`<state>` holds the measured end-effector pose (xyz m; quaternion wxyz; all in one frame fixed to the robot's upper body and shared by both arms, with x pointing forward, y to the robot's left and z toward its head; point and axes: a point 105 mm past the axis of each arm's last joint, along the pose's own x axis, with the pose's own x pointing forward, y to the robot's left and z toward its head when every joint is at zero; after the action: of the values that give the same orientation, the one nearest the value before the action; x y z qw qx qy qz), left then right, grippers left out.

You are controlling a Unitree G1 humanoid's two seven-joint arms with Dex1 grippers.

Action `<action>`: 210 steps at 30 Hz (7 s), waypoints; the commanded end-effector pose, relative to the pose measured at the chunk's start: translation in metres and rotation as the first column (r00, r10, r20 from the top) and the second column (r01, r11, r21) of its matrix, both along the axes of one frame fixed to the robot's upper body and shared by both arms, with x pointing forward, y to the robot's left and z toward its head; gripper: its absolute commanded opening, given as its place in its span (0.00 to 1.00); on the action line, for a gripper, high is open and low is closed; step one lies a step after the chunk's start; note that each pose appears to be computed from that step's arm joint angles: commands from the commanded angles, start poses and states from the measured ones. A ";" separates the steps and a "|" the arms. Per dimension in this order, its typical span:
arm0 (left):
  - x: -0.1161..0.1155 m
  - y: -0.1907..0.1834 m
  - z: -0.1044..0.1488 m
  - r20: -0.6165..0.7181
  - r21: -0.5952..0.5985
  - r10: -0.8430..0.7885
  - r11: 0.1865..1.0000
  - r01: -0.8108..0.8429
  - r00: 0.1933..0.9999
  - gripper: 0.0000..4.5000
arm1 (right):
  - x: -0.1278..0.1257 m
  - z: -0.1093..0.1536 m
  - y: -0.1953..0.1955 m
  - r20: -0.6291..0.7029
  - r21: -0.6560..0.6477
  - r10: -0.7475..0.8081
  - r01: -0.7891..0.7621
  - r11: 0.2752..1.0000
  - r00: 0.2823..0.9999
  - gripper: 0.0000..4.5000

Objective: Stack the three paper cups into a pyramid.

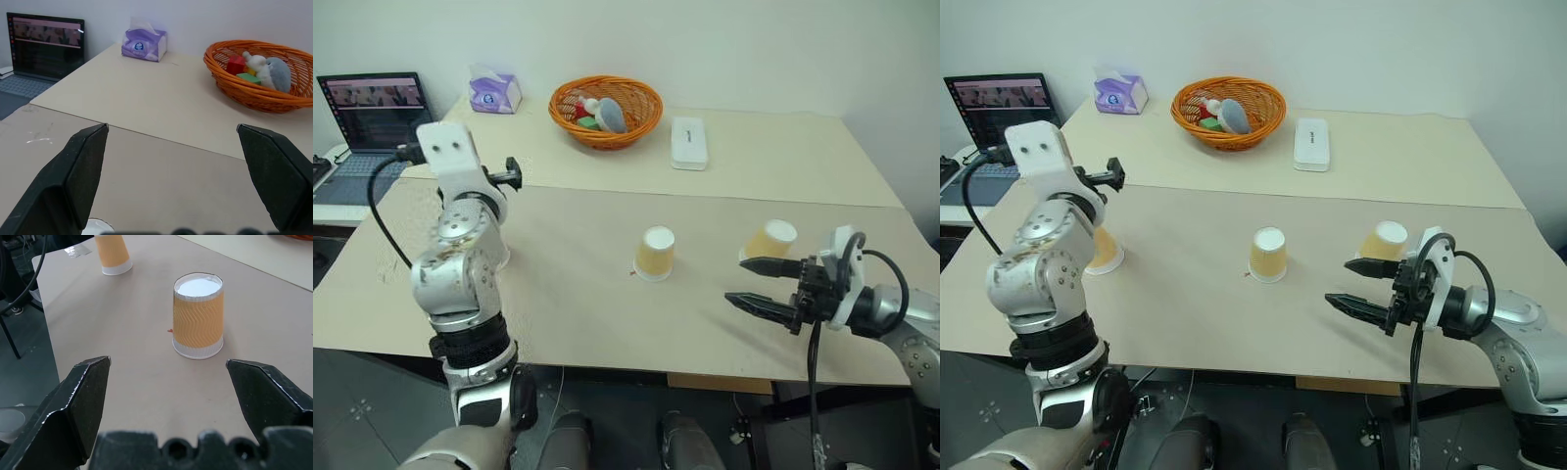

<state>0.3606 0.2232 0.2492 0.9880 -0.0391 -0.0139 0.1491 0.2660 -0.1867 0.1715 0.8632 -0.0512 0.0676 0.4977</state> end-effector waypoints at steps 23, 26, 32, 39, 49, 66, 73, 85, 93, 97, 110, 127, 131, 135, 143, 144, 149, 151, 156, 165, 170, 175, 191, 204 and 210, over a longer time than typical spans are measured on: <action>-0.019 0.035 -0.076 -0.162 0.015 0.138 0.990 -0.137 0.977 1.00 | 0.004 0.013 -0.002 0.064 -0.006 0.019 -0.019 1.000 0.998 1.00; -0.018 0.034 -0.081 -0.175 0.007 0.138 0.990 -0.139 0.975 1.00 | 0.003 0.013 -0.002 0.064 -0.006 0.017 -0.017 1.000 0.998 1.00; -0.016 0.032 -0.075 -0.142 0.008 0.129 0.992 -0.129 0.981 1.00 | 0.004 0.016 -0.004 0.072 0.002 0.005 -0.006 1.000 0.997 1.00; -0.011 0.027 -0.044 -0.024 0.031 0.125 0.992 -0.124 0.992 1.00 | 0.002 0.017 -0.005 0.069 -0.005 0.011 -0.011 1.000 0.998 1.00; -0.007 0.022 -0.041 -0.032 0.033 0.112 0.993 -0.111 0.993 1.00 | 0.004 0.019 -0.006 0.070 -0.002 0.007 -0.007 1.000 0.997 1.00; -0.022 0.031 -0.052 -0.055 0.074 0.167 0.984 -0.162 0.985 1.00 | 0.003 0.016 -0.006 0.052 -0.002 0.014 -0.014 1.000 0.999 1.00; -0.026 0.037 -0.060 -0.064 0.085 0.190 0.979 -0.184 0.980 1.00 | 0.004 0.016 -0.005 0.055 -0.003 0.017 -0.017 1.000 0.998 1.00; -0.027 0.043 -0.086 -0.132 0.082 0.205 0.977 -0.195 0.970 1.00 | 0.007 0.019 -0.006 0.060 -0.008 0.020 -0.019 1.000 0.998 1.00; -0.020 0.038 -0.090 -0.140 0.067 0.183 0.982 -0.175 0.973 0.54 | 0.006 0.020 -0.008 0.063 -0.013 0.014 -0.013 1.000 0.998 1.00; -0.009 0.029 -0.068 -0.069 0.078 0.142 0.988 -0.137 0.987 0.54 | 0.006 0.019 -0.009 0.064 -0.014 0.010 -0.009 1.000 0.998 1.00; 0.017 -0.090 -0.070 -0.206 0.272 -0.607 0.718 0.641 0.767 0.54 | -0.006 0.028 -0.013 0.075 -0.038 0.032 -0.029 0.999 0.997 1.00; 0.011 -0.119 -0.107 -0.303 0.137 -0.824 0.459 0.878 0.478 0.54 | -0.013 0.026 -0.020 0.079 -0.080 -0.003 0.009 0.997 0.997 1.00; 0.009 -0.130 -0.091 -0.228 0.104 -0.867 0.430 0.897 0.442 0.54 | -0.015 0.026 -0.020 0.077 -0.078 -0.006 0.012 0.997 0.997 1.00; 0.007 -0.138 -0.076 -0.197 0.087 -0.894 0.394 0.915 0.404 0.54 | -0.016 0.024 -0.021 0.073 -0.077 -0.013 0.018 0.997 0.997 1.00; 0.008 -0.127 -0.085 -0.245 0.106 -0.872 0.411 0.906 0.424 0.54 | -0.015 0.024 -0.020 0.072 -0.069 -0.017 0.022 0.997 0.997 1.00; 0.008 -0.126 -0.085 -0.246 0.111 -0.870 0.413 0.904 0.427 0.54 | -0.015 0.024 -0.021 0.072 -0.067 -0.018 0.023 0.997 0.997 1.00; 0.011 -0.124 -0.086 -0.259 0.128 -0.861 0.418 0.899 0.437 0.54 | -0.014 0.024 -0.020 0.072 -0.066 -0.018 0.023 0.998 0.997 1.00; 0.011 -0.124 -0.087 -0.260 0.129 -0.861 0.418 0.899 0.438 0.54 | -0.013 0.025 -0.020 0.074 -0.065 -0.017 0.022 0.998 0.997 1.00; 0.007 -0.130 -0.090 -0.267 0.134 -0.868 0.397 0.908 0.418 0.54 | -0.012 0.026 -0.020 0.076 -0.067 -0.016 0.021 0.998 0.997 1.00; 0.005 -0.133 -0.096 -0.278 0.140 -0.870 0.383 0.913 0.408 0.54 | -0.012 0.025 -0.023 0.074 -0.070 -0.025 0.030 0.997 0.997 1.00; 0.004 -0.139 -0.096 -0.284 0.152 -0.873 0.367 0.918 0.396 0.54 | -0.013 0.025 -0.023 0.075 -0.070 -0.027 0.032 0.997 0.997 1.00; 0.005 -0.141 -0.096 -0.276 0.145 -0.878 0.365 0.920 0.392 0.74 | -0.013 0.025 -0.022 0.079 -0.066 -0.032 0.038 0.997 0.996 1.00; -0.004 -0.137 -0.041 -0.028 0.163 -0.914 0.396 0.903 0.406 0.98 | -0.008 0.028 -0.024 0.079 -0.055 -0.031 0.036 0.998 0.996 1.00; -0.020 -0.179 0.060 0.066 0.366 -0.985 0.173 0.914 0.160 0.98 | 0.003 0.032 -0.033 0.114 -0.068 -0.086 0.094 0.993 0.990 1.00; -0.046 -0.195 0.066 0.013 0.390 -0.999 -0.023 0.920 -0.031 0.98 | 0.012 0.046 -0.075 0.231 -0.057 -0.315 0.336 0.940 0.921 1.00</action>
<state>0.3353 0.0359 0.3152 0.8193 0.0631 -0.1456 -0.5510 0.2758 -0.2425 0.2002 0.9142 -0.1078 0.0421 0.3883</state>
